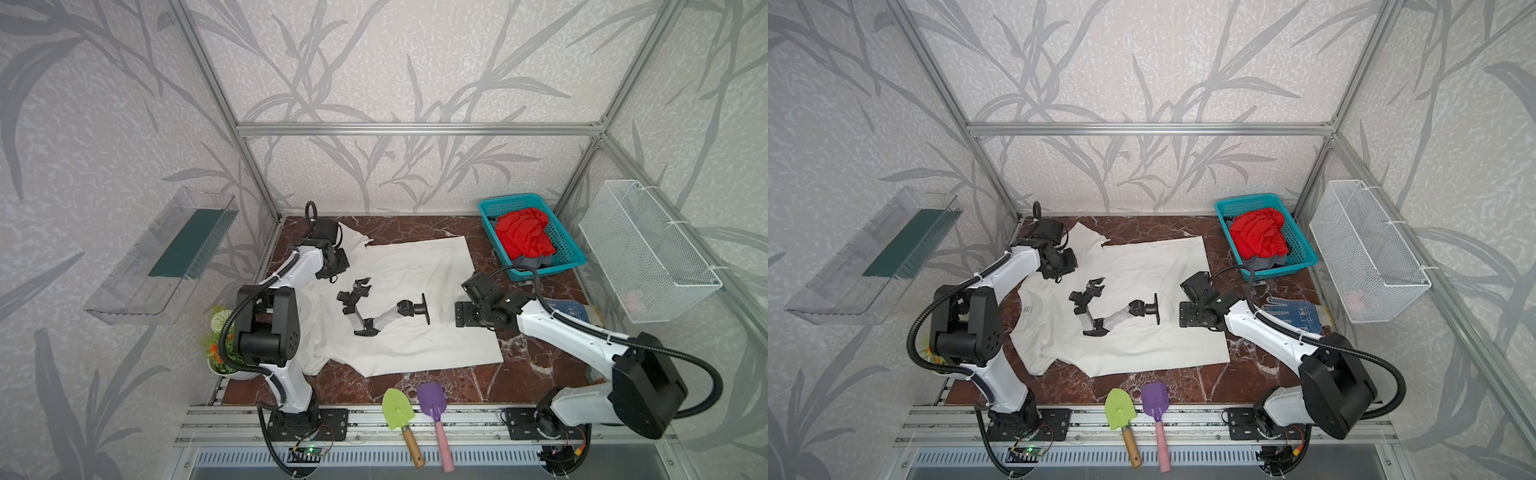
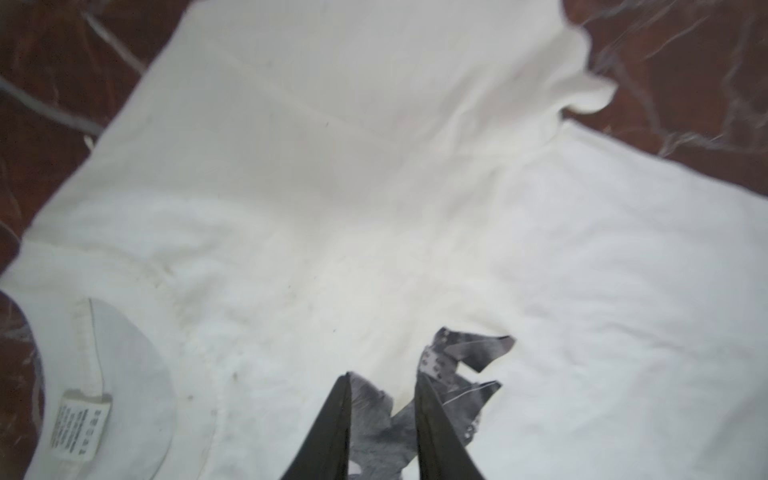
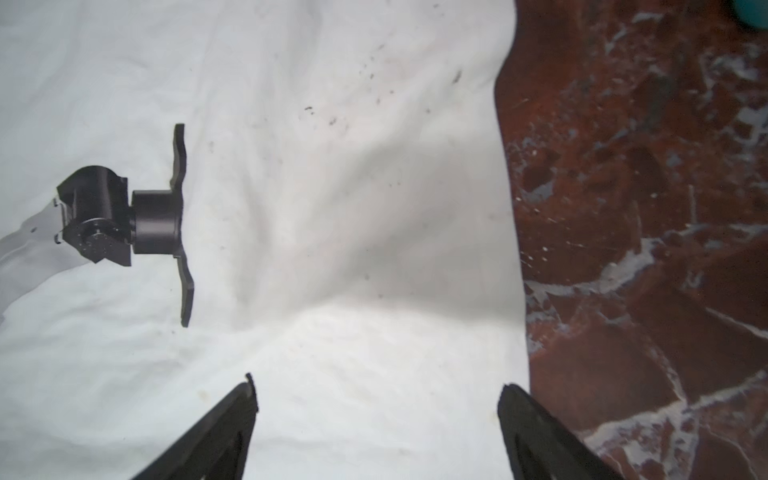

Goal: Fold and stack the t-shirts

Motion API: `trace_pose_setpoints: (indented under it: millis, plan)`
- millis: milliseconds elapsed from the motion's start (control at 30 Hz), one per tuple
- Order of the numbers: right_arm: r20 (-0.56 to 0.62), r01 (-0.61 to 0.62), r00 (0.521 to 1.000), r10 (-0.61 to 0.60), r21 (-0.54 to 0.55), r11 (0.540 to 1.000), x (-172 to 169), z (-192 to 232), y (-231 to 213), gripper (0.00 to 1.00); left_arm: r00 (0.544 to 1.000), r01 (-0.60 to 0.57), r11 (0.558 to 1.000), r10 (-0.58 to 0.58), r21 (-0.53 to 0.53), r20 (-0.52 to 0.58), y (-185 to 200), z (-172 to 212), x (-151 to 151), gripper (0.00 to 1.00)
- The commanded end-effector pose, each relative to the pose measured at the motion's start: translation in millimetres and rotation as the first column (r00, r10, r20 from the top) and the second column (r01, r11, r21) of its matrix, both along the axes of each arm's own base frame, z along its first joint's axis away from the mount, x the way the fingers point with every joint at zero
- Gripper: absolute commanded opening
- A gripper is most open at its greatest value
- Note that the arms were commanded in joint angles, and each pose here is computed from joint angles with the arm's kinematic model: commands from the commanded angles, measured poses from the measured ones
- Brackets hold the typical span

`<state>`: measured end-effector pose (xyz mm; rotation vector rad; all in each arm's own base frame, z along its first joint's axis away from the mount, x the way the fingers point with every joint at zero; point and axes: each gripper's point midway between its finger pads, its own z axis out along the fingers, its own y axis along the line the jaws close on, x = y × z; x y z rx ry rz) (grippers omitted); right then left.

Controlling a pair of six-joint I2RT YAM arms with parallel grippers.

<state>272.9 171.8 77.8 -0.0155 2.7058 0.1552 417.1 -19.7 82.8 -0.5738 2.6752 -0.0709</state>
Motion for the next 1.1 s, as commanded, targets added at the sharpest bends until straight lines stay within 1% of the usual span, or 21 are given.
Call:
trace_pose_setpoints:
  millis: [0, 133, 267, 433, 600, 700, 733, 800, 867, 900, 933, 1000, 1067]
  plan:
    - [-0.019, -0.045, 0.999, 0.045, -0.001, 0.999, 9, -13, 13, 0.91, 0.999, -0.014, 0.999, 0.016, 0.038, -0.052, 6, -20, -9, 0.28]
    - [-0.065, -0.021, 0.998, 0.022, 0.015, 1.000, 16, -33, 10, 0.91, 0.996, -0.007, 1.000, 0.007, 0.000, -0.094, -3, -41, -6, 0.28]
    - [-0.093, 0.013, 0.996, -0.010, 0.027, 1.000, 27, -45, 0, 0.91, 0.994, -0.006, 1.000, 0.006, -0.005, -0.112, -6, -51, 6, 0.28]
    - [-0.127, 0.067, 0.990, -0.062, 0.031, 0.997, 56, -61, -16, 0.91, 0.993, 0.012, 1.000, -0.013, -0.009, -0.118, -12, -57, 43, 0.28]
    - [-0.128, 0.097, 0.987, -0.092, 0.033, 0.995, 98, -64, -26, 0.91, 0.993, 0.026, 0.998, -0.031, -0.051, -0.111, -23, -51, 90, 0.28]
    - [-0.102, 0.094, 0.990, -0.093, 0.012, 0.995, 120, -57, -30, 0.90, 0.996, 0.058, 0.995, -0.063, -0.078, -0.060, -32, -36, 118, 0.29]
    - [-0.085, 0.091, 0.992, -0.090, 0.009, 0.996, 127, -52, -31, 0.90, 0.996, 0.092, 0.991, -0.094, -0.095, -0.015, -37, -25, 130, 0.29]
    - [-0.037, 0.087, 0.996, -0.087, -0.002, 0.996, 135, -37, -33, 0.90, 0.987, 0.152, 0.984, -0.145, -0.097, 0.070, -47, 1, 140, 0.29]
    - [0.018, 0.080, 0.997, -0.079, -0.017, 0.997, 133, -16, -36, 0.89, 0.976, 0.177, 0.981, -0.163, -0.083, 0.146, -53, 36, 132, 0.30]
    - [0.046, 0.076, 0.996, -0.075, -0.033, 0.997, 130, -6, -38, 0.89, 0.973, 0.169, 0.983, -0.154, -0.075, 0.174, -53, 48, 123, 0.30]
    - [0.074, 0.073, 0.995, -0.070, -0.047, 0.996, 125, 5, -39, 0.89, 0.972, 0.146, 0.987, -0.131, -0.065, 0.193, -53, 59, 108, 0.30]
    - [0.106, 0.060, 0.993, -0.055, -0.046, 0.997, 111, 24, -39, 0.89, 0.980, 0.098, 0.994, -0.088, -0.044, 0.177, -50, 62, 70, 0.30]
    - [0.111, 0.027, 0.994, -0.025, -0.020, 0.999, 91, 32, -34, 0.90, 0.993, 0.053, 0.999, -0.053, 0.003, 0.102, -44, 46, 23, 0.30]
